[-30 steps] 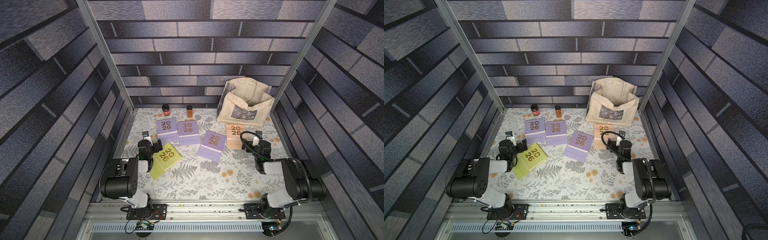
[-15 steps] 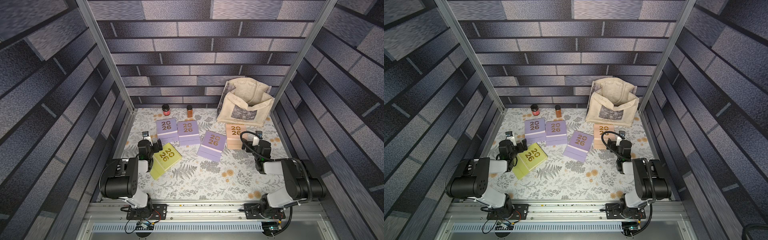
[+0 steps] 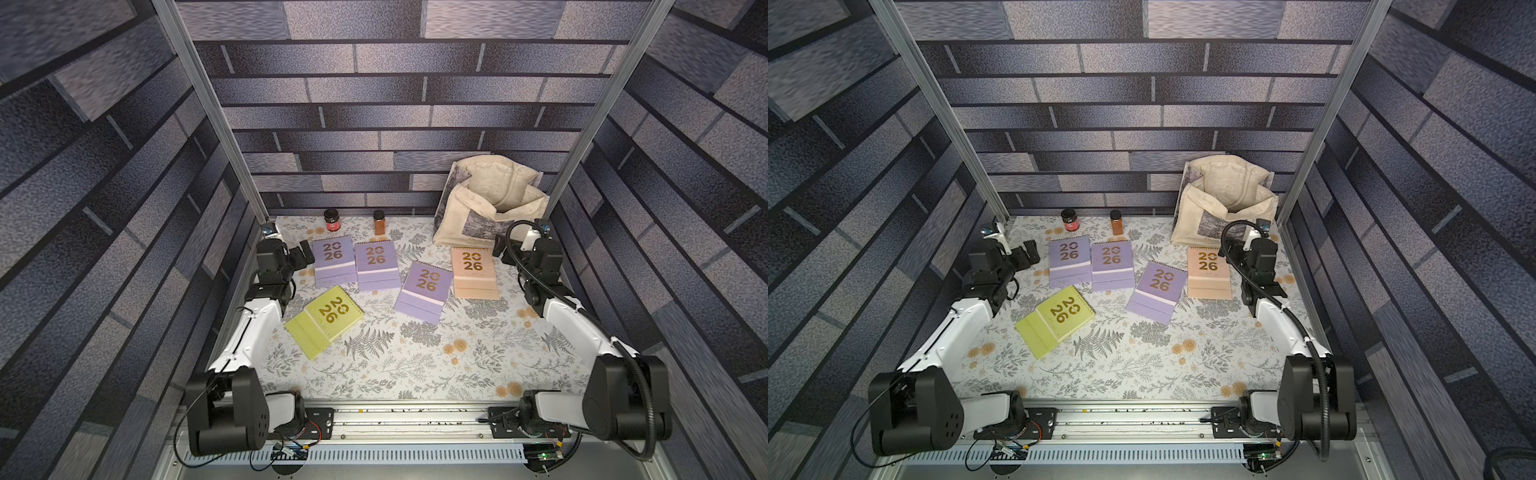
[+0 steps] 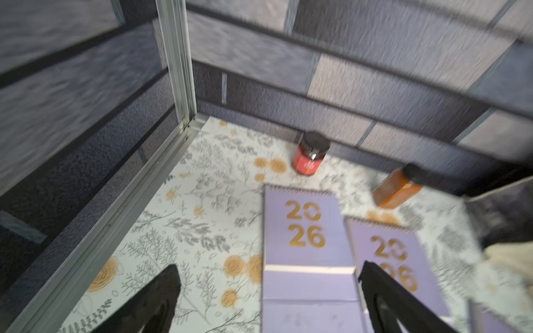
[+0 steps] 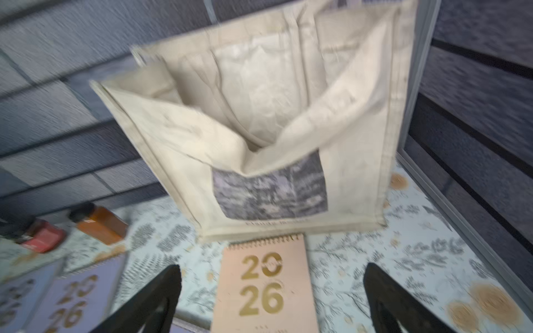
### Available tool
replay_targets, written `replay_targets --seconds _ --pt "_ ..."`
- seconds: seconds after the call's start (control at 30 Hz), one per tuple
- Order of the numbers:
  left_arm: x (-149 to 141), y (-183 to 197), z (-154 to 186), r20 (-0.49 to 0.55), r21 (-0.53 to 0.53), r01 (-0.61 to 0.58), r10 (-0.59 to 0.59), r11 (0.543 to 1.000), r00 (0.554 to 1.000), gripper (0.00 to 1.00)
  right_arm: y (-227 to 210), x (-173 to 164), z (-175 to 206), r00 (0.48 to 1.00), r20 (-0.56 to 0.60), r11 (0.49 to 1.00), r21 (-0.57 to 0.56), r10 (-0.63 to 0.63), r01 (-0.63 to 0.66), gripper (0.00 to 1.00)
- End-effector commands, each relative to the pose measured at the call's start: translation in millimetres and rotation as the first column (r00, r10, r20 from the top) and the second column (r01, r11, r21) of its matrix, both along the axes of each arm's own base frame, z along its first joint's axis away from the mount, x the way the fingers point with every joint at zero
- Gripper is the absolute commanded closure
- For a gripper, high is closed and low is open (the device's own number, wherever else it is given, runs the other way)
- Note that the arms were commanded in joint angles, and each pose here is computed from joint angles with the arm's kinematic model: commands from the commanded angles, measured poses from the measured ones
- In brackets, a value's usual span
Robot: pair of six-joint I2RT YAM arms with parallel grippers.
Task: Stack the calendars
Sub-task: Pick up the calendar at the center of the board.
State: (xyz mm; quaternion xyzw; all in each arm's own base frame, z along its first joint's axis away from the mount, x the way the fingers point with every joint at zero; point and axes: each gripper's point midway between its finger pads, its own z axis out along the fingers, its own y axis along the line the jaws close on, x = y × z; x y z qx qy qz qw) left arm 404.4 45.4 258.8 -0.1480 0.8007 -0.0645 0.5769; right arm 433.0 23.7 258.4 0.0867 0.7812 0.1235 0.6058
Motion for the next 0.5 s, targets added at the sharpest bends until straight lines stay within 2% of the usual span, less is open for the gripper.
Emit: replay_targets --seconds 0.0,0.03,0.1,0.2,0.27,0.47 --pt "-30 -19 -45 -0.174 -0.314 0.054 -0.114 0.948 0.978 0.0 44 -17 -62 0.948 -0.239 0.954 0.26 0.21 -0.146 0.0" --pt "-30 -25 -43 -0.188 -0.318 0.076 -0.141 0.945 0.972 0.0 51 -18 -66 0.936 -0.258 0.937 0.315 0.24 -0.154 0.0" --pt "-33 -49 -48 -0.285 -0.244 0.136 -0.206 0.96 0.936 0.0 74 -26 -79 0.903 -0.307 0.914 0.365 0.3 -0.18 0.0" --pt "-34 -93 -56 -0.365 -0.15 0.271 -0.308 0.951 0.879 0.0 109 -50 -95 0.866 -0.384 0.931 0.293 0.321 -0.216 0.0" --pt "-33 -124 -57 -0.364 -0.179 0.365 -0.406 0.914 0.838 0.0 123 -64 -105 0.844 -0.438 0.94 0.276 0.31 -0.202 0.0" --pt "-28 -180 -71 -0.369 -0.328 0.493 -0.589 0.806 0.718 0.0 149 -100 -140 0.755 -0.589 0.95 0.274 0.289 -0.15 0.0"
